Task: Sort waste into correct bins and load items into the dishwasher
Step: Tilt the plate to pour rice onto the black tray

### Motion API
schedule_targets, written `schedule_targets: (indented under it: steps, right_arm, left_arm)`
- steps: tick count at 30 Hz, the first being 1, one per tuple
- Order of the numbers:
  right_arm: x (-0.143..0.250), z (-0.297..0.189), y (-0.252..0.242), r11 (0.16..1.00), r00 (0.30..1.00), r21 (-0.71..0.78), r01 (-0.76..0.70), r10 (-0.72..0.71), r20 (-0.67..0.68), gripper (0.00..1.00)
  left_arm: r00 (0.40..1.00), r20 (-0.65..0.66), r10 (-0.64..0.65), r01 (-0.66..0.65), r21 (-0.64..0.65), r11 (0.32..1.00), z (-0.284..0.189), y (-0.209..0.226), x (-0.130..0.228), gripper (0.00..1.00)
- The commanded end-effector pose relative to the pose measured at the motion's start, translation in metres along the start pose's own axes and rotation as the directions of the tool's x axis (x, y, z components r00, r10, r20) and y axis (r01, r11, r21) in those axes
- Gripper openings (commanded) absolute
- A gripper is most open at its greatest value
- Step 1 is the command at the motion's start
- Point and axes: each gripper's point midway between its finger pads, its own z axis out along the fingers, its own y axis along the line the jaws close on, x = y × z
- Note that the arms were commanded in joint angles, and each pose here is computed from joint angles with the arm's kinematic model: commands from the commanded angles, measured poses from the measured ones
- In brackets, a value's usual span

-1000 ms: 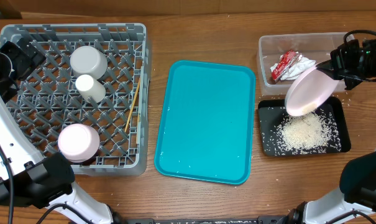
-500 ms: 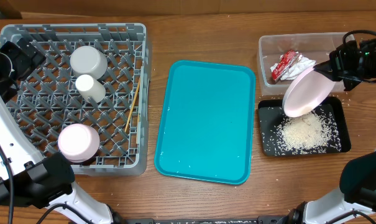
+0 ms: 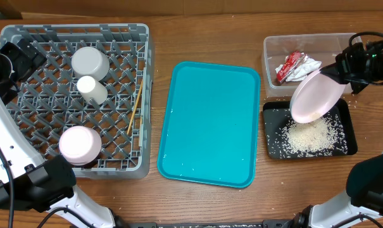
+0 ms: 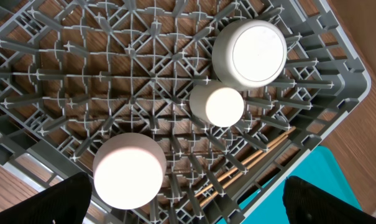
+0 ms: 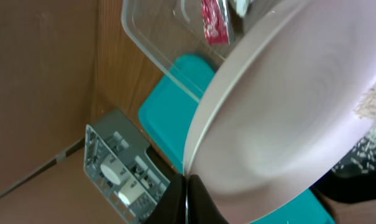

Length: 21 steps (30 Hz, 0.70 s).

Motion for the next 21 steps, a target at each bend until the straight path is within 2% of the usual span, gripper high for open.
schedule_targets:
  steps: [1,5,11,13,21]
  right_arm:
    - [0.009,-0.011,0.007,0.999,0.999,-0.037,0.031,-0.031,-0.009,0.04]
    - [0.0,-0.012,0.013,0.996,0.998,-0.056,0.065,-0.064,0.026,0.04]
    - [0.003,-0.013,0.01,0.997,0.999,-0.052,0.05,-0.049,0.012,0.04]
    - [0.012,-0.013,0.012,0.997,0.999,-0.073,0.037,-0.039,-0.029,0.04]
    - [0.015,-0.015,0.024,0.989,0.997,-0.142,0.049,-0.058,-0.054,0.04]
  left_arm:
    - [1.0,-0.002,-0.01,0.01,0.003,1.0,0.001,-0.001,0.0,1.0]
    - [1.0,-0.002,-0.01,0.01,0.003,1.0,0.001,-0.001,0.0,1.0]
    - [1.0,-0.002,-0.01,0.01,0.003,1.0,0.001,-0.001,0.0,1.0]
    - [1.0,-0.002,-0.01,0.01,0.003,1.0,0.001,-0.001,0.0,1.0]
    - [1.0,-0.002,-0.01,0.01,0.003,1.0,0.001,-0.001,0.0,1.0]
